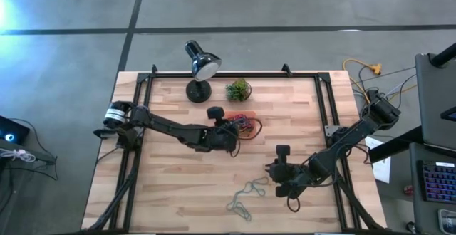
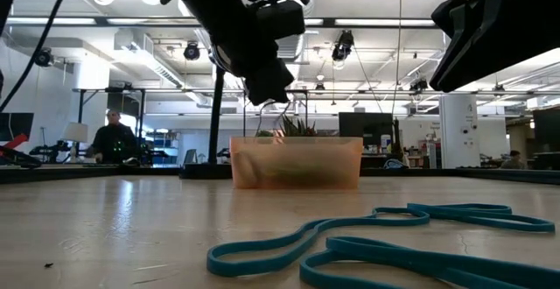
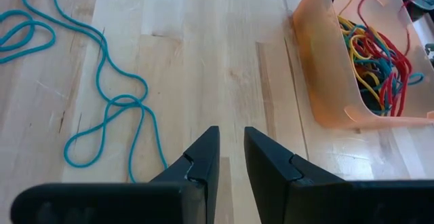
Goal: Pick and place rubber bands into bin
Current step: Put the red rubber band into the orange bin, then put the blue rubber band into the orange bin
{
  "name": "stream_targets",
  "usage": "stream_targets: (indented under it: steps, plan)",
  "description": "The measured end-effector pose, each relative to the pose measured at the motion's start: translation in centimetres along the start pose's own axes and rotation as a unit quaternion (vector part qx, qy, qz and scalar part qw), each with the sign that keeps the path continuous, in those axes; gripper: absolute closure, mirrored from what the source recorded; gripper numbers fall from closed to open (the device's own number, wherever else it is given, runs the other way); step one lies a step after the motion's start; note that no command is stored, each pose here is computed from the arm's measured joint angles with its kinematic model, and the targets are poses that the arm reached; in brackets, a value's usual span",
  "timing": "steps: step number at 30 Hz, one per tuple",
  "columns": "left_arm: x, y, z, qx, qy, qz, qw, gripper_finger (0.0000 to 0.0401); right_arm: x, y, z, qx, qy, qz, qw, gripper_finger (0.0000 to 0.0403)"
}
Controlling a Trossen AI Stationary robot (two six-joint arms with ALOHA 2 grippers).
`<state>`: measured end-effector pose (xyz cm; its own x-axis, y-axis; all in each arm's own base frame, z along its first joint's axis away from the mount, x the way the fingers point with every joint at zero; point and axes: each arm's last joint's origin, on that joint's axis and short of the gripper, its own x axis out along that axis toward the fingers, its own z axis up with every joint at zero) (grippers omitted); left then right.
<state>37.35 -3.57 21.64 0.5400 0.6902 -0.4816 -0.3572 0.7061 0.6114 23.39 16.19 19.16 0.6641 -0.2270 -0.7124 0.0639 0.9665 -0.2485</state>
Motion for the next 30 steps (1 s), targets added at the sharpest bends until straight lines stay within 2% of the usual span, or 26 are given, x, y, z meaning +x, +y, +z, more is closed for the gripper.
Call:
stream_targets:
  steps: [5,10,13,23,25,30]
  plan:
    - [0.1,0.1,0.0,0.001,0.001,0.003,1.000,0.0401,0.0,0.0,0.0,0.000,0.000,0.000,1.000,0.0339]
    - [0.3,0.5,-0.1,-0.015,0.006,0.058,0.998,0.0401,0.0,0.0,0.0,0.000,0.000,0.000,1.000,0.0339]
    - [0.3,0.5,-0.1,-0.014,0.007,0.070,0.997,0.0398,0.0,0.0,0.0,0.000,0.000,0.000,1.000,0.0339]
    - [0.3,0.4,-0.1,-0.014,0.007,0.066,0.998,0.0323,0.0,0.0,0.0,0.000,0.000,0.000,1.000,0.0339]
    - [0.2,0.1,-0.1,-0.014,0.003,0.035,0.999,0.0316,0.0,0.0,0.0,0.001,0.000,0.000,1.000,0.0339]
    - [-1.3,-1.8,0.0,-0.043,-0.010,-0.106,0.993,0.0315,0.2,0.4,-0.2,0.023,0.005,0.046,0.999,0.0339]
